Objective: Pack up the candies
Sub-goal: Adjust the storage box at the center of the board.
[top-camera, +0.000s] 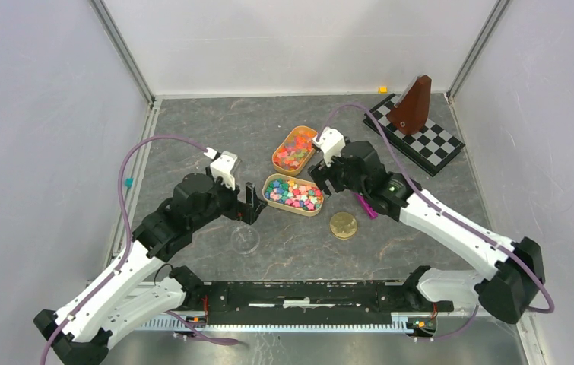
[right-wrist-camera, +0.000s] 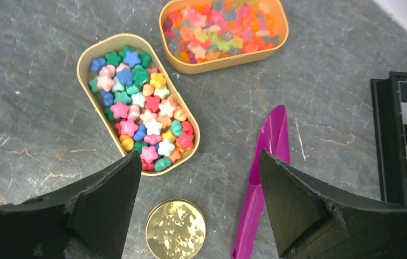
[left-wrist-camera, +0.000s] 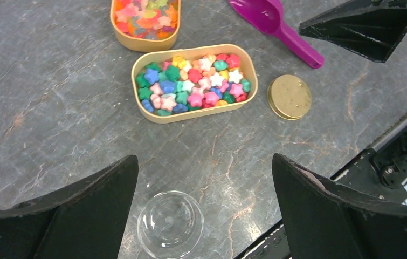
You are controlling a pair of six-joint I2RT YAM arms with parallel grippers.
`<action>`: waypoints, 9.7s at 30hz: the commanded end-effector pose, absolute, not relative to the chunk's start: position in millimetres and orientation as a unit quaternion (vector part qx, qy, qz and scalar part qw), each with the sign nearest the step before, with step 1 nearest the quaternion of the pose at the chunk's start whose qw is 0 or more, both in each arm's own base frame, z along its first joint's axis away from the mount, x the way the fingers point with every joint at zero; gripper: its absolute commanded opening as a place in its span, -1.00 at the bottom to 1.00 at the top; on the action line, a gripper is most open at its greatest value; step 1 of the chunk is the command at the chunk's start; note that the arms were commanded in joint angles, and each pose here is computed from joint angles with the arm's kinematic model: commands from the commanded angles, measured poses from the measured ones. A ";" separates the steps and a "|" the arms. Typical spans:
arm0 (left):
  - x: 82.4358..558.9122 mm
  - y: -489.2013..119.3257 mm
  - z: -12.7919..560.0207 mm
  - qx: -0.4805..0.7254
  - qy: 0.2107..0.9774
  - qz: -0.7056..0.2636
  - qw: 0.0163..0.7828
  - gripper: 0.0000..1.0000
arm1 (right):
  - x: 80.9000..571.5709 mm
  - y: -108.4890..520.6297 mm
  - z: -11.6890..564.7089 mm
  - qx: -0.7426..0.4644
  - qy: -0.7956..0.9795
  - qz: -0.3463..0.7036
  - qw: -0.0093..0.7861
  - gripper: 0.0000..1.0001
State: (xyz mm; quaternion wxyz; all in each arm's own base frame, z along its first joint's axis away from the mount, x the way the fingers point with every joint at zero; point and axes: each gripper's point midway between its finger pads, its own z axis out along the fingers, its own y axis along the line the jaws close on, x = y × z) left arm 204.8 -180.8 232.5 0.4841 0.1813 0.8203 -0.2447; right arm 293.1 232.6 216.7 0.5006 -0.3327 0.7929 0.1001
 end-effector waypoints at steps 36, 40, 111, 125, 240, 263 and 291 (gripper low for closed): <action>211.6 -163.7 227.8 0.125 0.833 -0.214 0.495 1.00 | 368.4 314.8 98.6 -0.392 0.857 0.094 0.321 -0.11; 211.5 -163.5 227.5 0.124 0.834 -0.214 0.494 1.00 | 375.5 313.7 89.2 -0.392 0.861 0.082 0.314 -0.16; 201.7 -141.1 219.0 0.097 0.851 -0.182 0.483 1.00 | 382.7 187.2 83.8 0.048 0.920 0.030 0.389 -1.00; 202.1 -139.5 217.2 0.096 0.853 -0.177 0.482 1.00 | 423.4 177.3 81.6 0.094 0.916 0.009 0.391 -1.00; 201.3 -134.2 220.1 0.089 0.851 -0.171 0.489 1.00 | 383.1 285.7 67.7 -0.126 0.931 0.086 0.330 -1.00; 201.1 -132.9 218.8 0.087 0.852 -0.169 0.489 1.00 | 362.5 284.3 96.8 -0.246 0.898 0.075 0.356 -0.66; 201.9 -133.9 218.5 0.088 0.853 -0.168 0.487 1.00 | 424.8 277.0 88.7 -0.059 0.923 0.095 0.368 -0.28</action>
